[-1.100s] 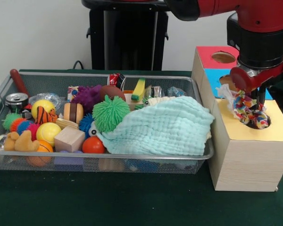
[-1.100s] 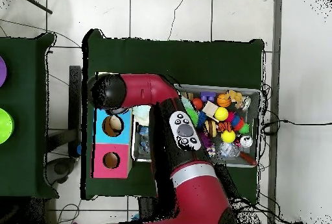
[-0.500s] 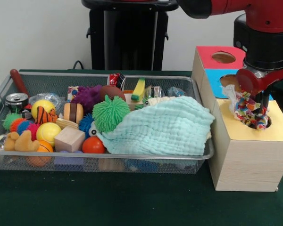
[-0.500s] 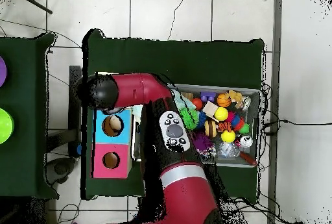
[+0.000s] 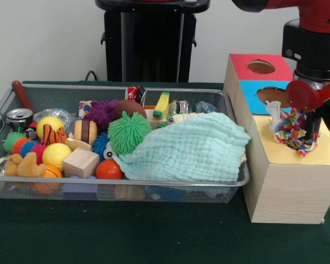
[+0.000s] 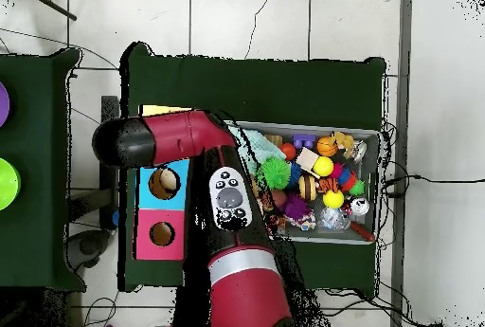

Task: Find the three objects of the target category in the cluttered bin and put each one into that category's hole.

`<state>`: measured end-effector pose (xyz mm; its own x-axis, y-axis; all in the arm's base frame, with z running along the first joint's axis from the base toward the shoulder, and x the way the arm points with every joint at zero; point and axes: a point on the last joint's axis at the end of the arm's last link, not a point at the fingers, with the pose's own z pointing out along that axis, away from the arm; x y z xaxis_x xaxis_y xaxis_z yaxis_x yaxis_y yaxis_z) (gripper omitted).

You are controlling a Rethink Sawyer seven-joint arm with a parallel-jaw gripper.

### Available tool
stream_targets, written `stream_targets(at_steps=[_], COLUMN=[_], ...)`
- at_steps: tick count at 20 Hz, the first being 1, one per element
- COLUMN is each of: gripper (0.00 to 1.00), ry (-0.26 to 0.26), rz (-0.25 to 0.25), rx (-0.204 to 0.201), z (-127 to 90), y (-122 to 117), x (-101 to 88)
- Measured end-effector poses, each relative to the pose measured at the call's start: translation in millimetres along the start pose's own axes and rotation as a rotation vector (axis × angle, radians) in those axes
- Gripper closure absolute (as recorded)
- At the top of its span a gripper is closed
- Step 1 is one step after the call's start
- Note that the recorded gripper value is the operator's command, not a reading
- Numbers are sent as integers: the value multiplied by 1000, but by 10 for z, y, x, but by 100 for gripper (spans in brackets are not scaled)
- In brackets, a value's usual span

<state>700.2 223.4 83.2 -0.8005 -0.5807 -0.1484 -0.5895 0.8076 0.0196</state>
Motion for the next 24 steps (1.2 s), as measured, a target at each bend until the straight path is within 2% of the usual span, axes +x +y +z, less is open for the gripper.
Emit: stream_targets(at_steps=[11,12,17,24], gripper=[100,0,0,0], ry=[2,1,1,1], rz=[-2,-2,7,7], rx=[8,11,24,26], z=[-2,-4,-12,-12], y=[3,-8,-102,-103], x=[8,8,26,27])
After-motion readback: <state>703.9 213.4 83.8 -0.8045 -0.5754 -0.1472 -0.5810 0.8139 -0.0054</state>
